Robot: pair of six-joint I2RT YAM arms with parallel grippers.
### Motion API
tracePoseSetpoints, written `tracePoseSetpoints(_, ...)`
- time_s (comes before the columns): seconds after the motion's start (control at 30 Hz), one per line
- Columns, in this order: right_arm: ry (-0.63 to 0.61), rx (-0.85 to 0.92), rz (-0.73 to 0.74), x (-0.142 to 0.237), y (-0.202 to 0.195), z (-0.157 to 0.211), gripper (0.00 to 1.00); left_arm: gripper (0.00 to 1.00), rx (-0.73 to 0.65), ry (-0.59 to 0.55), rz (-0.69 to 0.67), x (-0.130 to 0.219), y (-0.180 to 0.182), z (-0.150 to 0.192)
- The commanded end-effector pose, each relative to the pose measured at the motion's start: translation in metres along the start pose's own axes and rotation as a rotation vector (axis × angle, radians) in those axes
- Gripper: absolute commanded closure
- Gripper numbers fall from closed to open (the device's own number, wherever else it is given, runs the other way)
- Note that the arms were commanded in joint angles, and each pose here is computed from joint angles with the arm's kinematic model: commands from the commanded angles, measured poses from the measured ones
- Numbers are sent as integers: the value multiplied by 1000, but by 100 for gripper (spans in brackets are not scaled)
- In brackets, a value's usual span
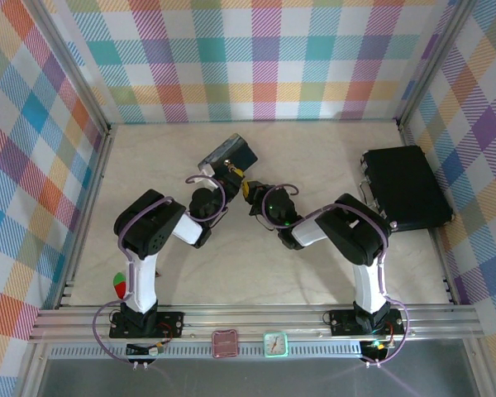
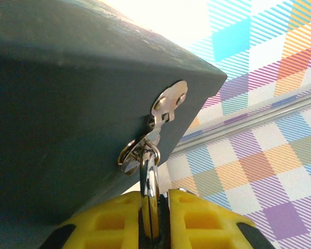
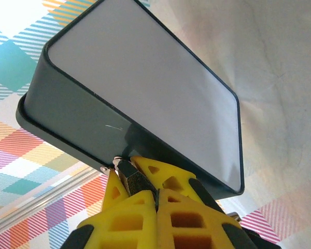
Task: Unlock a padlock with a key
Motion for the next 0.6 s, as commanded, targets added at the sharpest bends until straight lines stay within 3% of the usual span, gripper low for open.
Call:
tracePoseSetpoints(0.0,410,-479,-207,5,83,101,100,100,-47,251,-5,4,8,70)
tracePoseSetpoints(0.13,374,-419,-158,0,60,82,100,100,-21,238,4,1,3,65)
tracePoseSetpoints(0.3,384,-138,-90,-5,36,43,100,100,75,213,-13,0,4,52)
tracePoseSetpoints(0.57,414,225,-51,4,20,16,83,100,154,190,-52,8,10,38)
Point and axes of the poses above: each hand's point on the last joint's axis, 136 mm out from that joint toward the fingers, its own x axis back along the fingers, its own y axis along the line the jaws close on, z = x × y, the point moved 2 cm from there along x, back along the fingers, and after that the axes turned 6 degrees about x, right-handed, at the moved point
